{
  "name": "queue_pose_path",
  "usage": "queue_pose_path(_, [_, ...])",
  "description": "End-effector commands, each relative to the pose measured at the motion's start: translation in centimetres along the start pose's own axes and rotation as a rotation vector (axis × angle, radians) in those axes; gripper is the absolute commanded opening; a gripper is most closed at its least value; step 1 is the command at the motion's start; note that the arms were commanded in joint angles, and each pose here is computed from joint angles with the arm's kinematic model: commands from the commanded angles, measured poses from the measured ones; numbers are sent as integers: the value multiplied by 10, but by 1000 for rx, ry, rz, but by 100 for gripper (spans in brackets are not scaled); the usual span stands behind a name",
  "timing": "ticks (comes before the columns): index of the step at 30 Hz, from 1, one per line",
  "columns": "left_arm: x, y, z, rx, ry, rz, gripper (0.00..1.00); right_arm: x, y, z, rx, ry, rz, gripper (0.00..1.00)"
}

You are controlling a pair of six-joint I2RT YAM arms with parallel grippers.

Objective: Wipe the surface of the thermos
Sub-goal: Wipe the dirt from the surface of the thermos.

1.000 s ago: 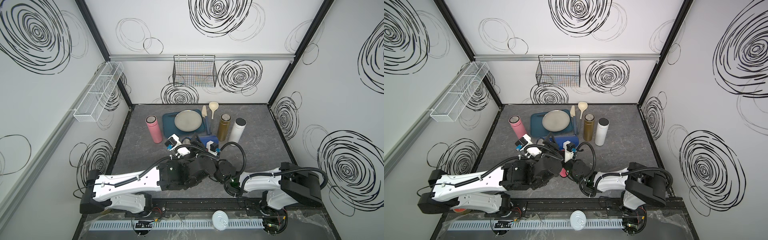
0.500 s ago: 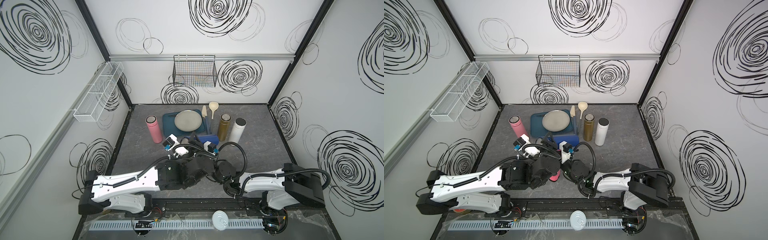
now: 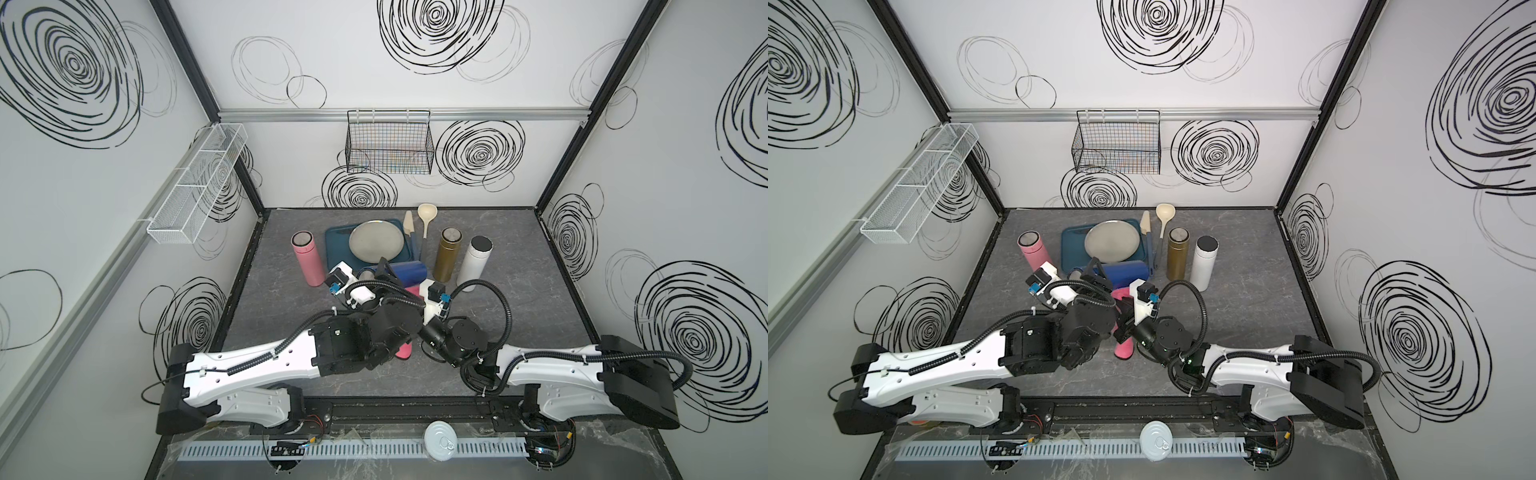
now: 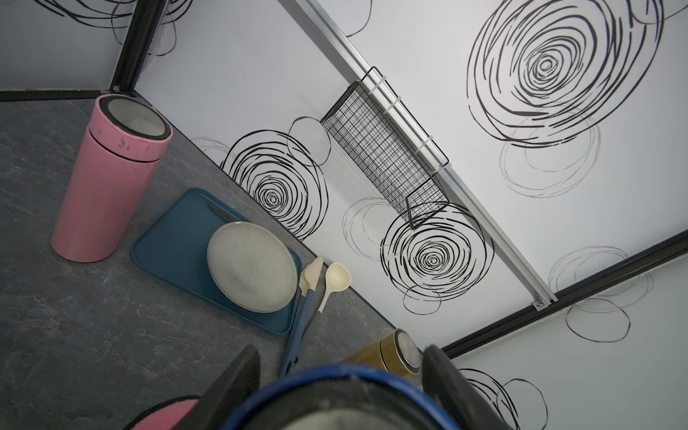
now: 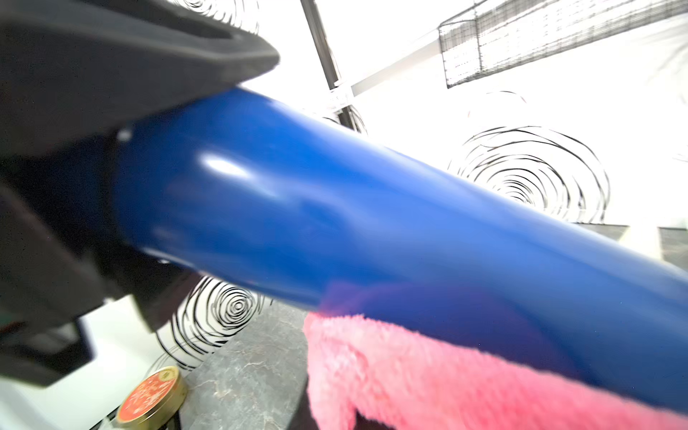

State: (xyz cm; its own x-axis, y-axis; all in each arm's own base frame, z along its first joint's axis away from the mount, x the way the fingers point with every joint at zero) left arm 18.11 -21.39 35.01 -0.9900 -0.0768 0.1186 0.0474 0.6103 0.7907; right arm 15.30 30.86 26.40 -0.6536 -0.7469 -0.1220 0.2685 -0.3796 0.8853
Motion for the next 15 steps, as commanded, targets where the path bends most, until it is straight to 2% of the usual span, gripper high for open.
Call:
queue_pose_path(1, [-1,-10,-8,-106,-97,85,0,3,29,-13,-74,-33,-124,0])
queue_pose_path(4, [-8,-13,-11,-134,-182,122,0,21,7,-53,-130,-152,-103,0])
queue_pose_path(7, [-14,-15,-13,-163,-251,127,0,35,1,-71,-134,-227,-103,0])
queue_pose_path(10, [-17,-12,-17,-198,-279,111,0,36,15,-62,-103,-207,-102,0])
queue_pose_path(15, [-13,-12,-28,-294,-403,94,0,34,45,-34,-88,-75,-129,0])
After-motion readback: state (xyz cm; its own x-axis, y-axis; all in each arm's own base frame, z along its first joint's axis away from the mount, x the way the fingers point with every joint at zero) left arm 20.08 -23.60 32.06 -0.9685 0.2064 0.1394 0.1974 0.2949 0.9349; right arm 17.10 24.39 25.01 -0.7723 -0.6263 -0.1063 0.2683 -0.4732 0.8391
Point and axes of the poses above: each gripper's point midway between its finger pads, its own x axis back along the fingers, its own z axis along the line the jaws close on, y = z × x, the point moved 6 cm from there along x, back along the fingers, and after that the axes turned 7 degrees about -x, right-handed, at the moved point
